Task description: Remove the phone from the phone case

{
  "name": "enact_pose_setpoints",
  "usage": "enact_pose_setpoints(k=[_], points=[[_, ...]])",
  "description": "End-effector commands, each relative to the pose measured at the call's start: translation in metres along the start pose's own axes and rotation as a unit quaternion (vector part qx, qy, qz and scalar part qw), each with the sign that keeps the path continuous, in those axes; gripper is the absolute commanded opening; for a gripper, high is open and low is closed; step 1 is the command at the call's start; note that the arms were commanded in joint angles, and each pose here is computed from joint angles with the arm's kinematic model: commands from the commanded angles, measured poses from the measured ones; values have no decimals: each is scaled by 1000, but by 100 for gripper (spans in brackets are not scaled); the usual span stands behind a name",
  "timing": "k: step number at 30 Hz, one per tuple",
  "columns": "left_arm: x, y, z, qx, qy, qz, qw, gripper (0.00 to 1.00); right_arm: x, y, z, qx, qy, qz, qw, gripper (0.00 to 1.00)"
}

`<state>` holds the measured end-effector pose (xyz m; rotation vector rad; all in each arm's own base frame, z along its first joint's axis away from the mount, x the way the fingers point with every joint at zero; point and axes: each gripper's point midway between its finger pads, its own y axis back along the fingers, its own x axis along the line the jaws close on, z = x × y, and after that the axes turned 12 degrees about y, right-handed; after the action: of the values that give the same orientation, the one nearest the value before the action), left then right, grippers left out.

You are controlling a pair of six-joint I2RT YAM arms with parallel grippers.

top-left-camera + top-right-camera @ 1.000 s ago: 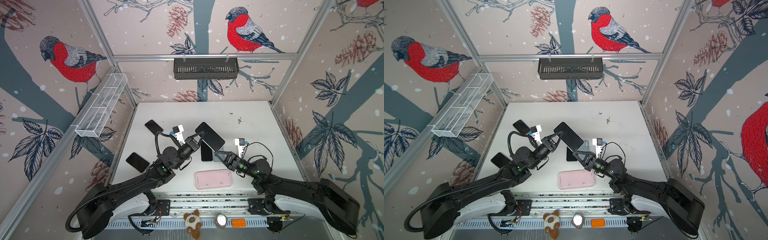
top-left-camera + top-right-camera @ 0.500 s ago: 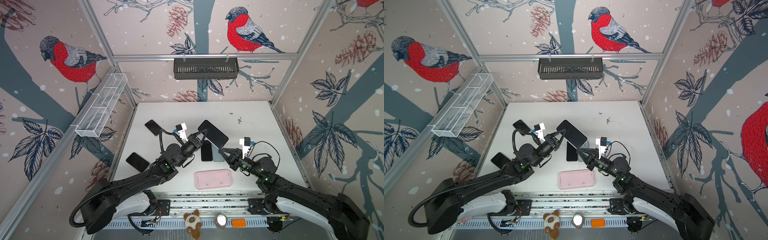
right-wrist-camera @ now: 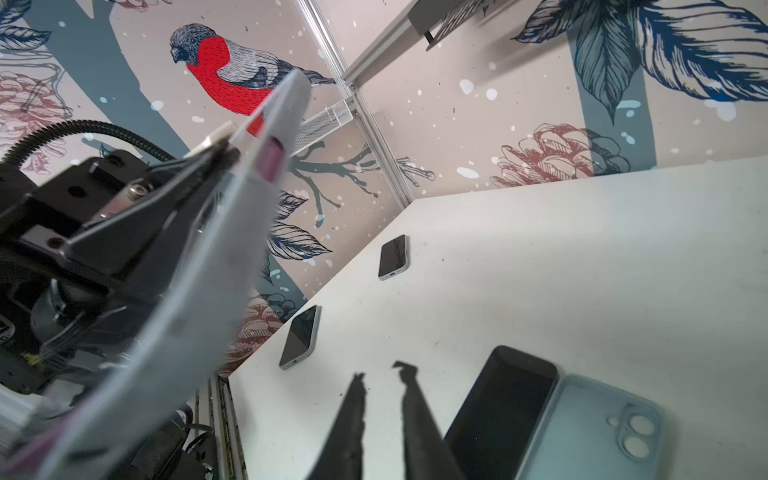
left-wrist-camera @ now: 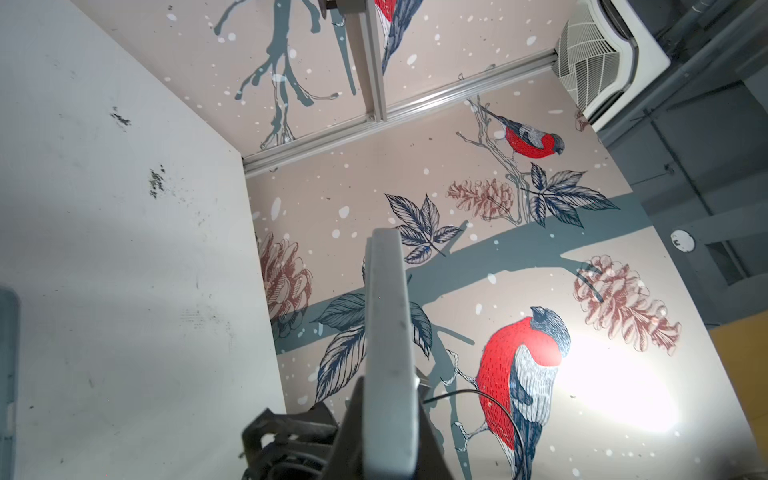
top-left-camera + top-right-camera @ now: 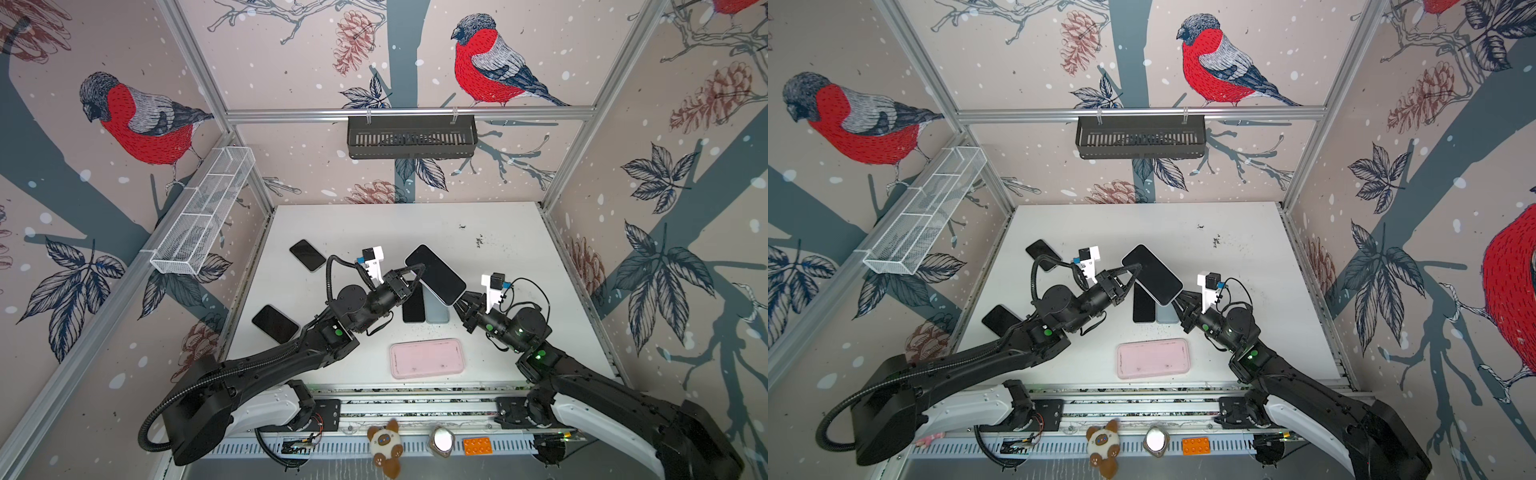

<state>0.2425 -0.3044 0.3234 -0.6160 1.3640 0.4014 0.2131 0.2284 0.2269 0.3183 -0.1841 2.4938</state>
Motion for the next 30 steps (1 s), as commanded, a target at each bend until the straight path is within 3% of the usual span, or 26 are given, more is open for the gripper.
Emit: enact_pose_setpoints(k=[1,6,10,18,30], points=[[-23,4,2,1,-11,-33,999,0,-8,10,5,-5,-6,-21,1000,51],[-22,6,8,3,-26,-27,999,0,-9,27,20,-18,-34,-12,999,66],[-15,3,9,15,-37,-18,999,0,-4,35,36,-37,-73,23,996,69],[-9,8,13,16,-55,-15,998,0,13,38,57,-58,-136,101,984,65],[-9,7,10,23,-53,-23,998,0,20,32,52,-65,-173,135,973,53]])
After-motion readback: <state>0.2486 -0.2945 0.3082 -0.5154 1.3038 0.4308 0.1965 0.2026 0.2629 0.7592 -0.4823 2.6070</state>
